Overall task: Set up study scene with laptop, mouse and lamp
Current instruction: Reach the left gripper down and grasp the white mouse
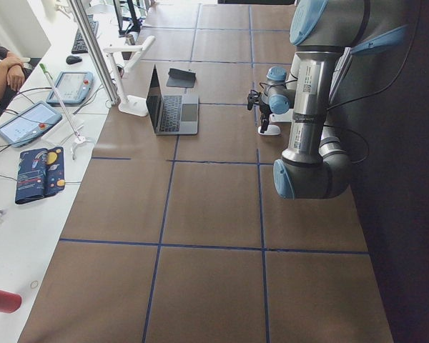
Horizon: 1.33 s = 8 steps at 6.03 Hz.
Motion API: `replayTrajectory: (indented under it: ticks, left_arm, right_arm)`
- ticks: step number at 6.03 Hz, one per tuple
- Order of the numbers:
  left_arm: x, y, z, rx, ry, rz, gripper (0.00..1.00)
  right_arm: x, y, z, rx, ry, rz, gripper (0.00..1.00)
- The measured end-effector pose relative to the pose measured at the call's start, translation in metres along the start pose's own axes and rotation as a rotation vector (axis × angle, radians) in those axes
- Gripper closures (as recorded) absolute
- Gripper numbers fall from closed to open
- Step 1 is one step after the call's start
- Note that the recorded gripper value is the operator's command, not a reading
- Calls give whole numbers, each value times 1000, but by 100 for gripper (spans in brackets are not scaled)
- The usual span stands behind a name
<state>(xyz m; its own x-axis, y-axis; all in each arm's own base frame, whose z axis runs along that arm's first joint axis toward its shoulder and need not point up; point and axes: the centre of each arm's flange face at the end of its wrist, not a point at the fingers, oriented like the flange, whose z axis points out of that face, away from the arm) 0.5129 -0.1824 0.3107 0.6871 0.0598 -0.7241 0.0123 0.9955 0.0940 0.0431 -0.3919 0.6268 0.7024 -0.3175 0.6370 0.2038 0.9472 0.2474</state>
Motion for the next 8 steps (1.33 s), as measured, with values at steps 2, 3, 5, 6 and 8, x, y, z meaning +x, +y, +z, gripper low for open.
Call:
replayTrajectory:
  ticks: [2, 3, 5, 6, 8]
  left_arm:
    - [0, 3, 16, -9, -25, 2, 7]
    - [4, 3, 20, -12, -27, 2, 41]
    - [9, 3, 20, -14, -22, 0, 67]
    - [10, 3, 20, -14, -21, -1, 73]
    - [11, 2, 14, -13, -11, -2, 76]
  right_arm:
    - [1, 0, 1, -1, 0, 1, 0]
    - [1, 0, 1, -2, 1, 2, 0]
    - [1, 0, 1, -2, 1, 2, 0]
    - [1, 0, 1, -2, 1, 2, 0]
    - [1, -1, 0, 0, 1, 1, 0]
